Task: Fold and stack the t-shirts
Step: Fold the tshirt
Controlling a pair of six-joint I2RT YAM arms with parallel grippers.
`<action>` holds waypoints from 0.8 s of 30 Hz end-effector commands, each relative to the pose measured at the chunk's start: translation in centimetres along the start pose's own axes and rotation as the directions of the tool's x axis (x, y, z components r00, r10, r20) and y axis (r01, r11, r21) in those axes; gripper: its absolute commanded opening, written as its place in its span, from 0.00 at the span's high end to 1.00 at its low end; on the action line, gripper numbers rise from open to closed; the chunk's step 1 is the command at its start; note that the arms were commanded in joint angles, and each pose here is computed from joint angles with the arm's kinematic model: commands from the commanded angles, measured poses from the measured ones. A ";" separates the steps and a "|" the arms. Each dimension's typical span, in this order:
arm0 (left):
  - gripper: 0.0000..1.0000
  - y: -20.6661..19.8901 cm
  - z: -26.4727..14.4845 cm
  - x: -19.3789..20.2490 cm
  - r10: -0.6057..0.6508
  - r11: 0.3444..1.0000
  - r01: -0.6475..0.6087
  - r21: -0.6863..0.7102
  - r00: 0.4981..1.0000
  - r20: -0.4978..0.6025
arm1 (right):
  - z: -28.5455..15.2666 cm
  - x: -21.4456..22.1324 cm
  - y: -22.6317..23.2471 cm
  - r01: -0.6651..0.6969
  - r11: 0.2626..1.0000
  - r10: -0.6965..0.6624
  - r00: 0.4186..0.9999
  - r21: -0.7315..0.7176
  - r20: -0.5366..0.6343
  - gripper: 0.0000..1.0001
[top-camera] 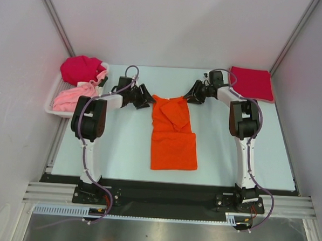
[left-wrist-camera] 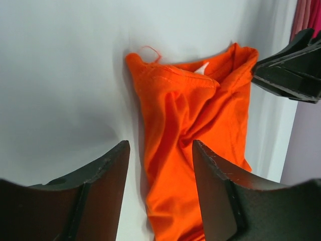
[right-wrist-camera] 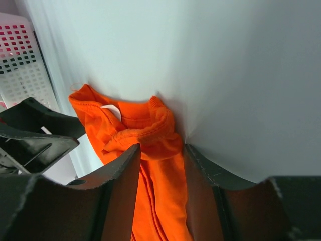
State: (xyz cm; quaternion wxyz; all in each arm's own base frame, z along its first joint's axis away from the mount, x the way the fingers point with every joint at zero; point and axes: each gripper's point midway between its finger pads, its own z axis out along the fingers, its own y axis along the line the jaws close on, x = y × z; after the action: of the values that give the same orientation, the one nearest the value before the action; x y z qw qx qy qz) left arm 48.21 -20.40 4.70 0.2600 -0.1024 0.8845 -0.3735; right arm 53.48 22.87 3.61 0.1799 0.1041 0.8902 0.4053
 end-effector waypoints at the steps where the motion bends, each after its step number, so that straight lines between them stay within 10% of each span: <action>1: 0.41 -1.1 0.8 -2.0 0.036 0.997 -0.038 0.062 0.999 0.031 | 0.7 -1.5 0.1 0.025 1.000 -0.024 0.999 -0.003 0.042 0.54; 14: 0.44 -0.7 3.1 -3.9 -0.006 0.996 0.003 0.084 0.999 0.037 | 2.2 -2.9 -0.6 -0.005 1.000 0.005 0.999 -0.008 0.041 0.72; 24: 0.82 -1.4 4.4 -5.6 -0.045 0.987 0.037 0.156 0.998 0.047 | 1.9 -6.0 2.1 0.033 0.995 -0.022 0.994 -0.095 0.110 0.99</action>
State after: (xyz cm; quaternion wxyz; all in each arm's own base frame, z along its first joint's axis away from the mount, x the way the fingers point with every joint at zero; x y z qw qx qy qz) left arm 53.30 -21.70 2.97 0.2566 -0.1191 0.8650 -0.4145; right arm 57.59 23.45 3.35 0.1994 0.1137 0.8784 0.4192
